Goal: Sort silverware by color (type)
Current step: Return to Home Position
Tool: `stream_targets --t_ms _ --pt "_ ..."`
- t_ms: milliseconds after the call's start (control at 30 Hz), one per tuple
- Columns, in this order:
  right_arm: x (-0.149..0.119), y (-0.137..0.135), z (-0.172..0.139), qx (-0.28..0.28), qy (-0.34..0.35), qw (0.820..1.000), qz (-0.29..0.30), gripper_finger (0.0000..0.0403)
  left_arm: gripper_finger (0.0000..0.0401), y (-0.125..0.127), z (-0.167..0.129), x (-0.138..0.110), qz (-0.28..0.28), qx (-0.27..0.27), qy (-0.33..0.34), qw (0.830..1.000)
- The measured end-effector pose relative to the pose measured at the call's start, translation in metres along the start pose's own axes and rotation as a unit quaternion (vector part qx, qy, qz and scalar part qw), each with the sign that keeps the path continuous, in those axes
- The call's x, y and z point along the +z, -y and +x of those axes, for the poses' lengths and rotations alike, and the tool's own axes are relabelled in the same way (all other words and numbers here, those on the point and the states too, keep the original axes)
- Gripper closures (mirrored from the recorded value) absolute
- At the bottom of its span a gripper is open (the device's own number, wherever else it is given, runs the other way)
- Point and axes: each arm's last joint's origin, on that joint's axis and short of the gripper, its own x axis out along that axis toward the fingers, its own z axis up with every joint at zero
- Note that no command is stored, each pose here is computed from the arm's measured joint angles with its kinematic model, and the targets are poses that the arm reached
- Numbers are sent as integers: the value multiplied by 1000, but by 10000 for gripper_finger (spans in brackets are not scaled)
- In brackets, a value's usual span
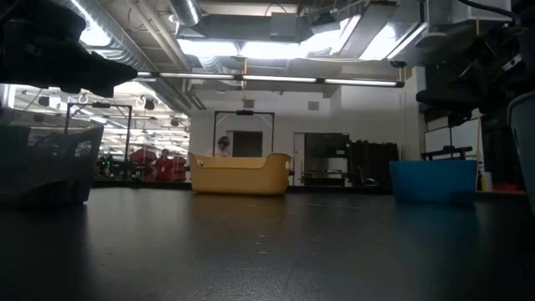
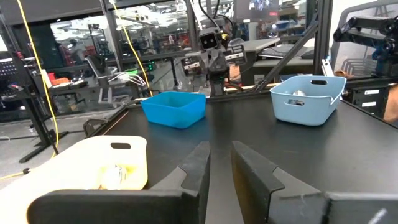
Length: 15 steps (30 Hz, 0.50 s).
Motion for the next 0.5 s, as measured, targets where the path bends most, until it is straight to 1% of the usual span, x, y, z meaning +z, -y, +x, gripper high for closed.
stream_targets --t_ms 100,233,500 --pt "0 0 0 -12 2 1000 -3 400 341 0 0 0 0 0 0 1000" --pt "0 0 0 -15 2 1000 -4 400 341 0 0 0 0 0 0 1000" --pt "-1 -1 0 14 -4 1000 -4 400 341 0 0 0 0 0 0 1000"
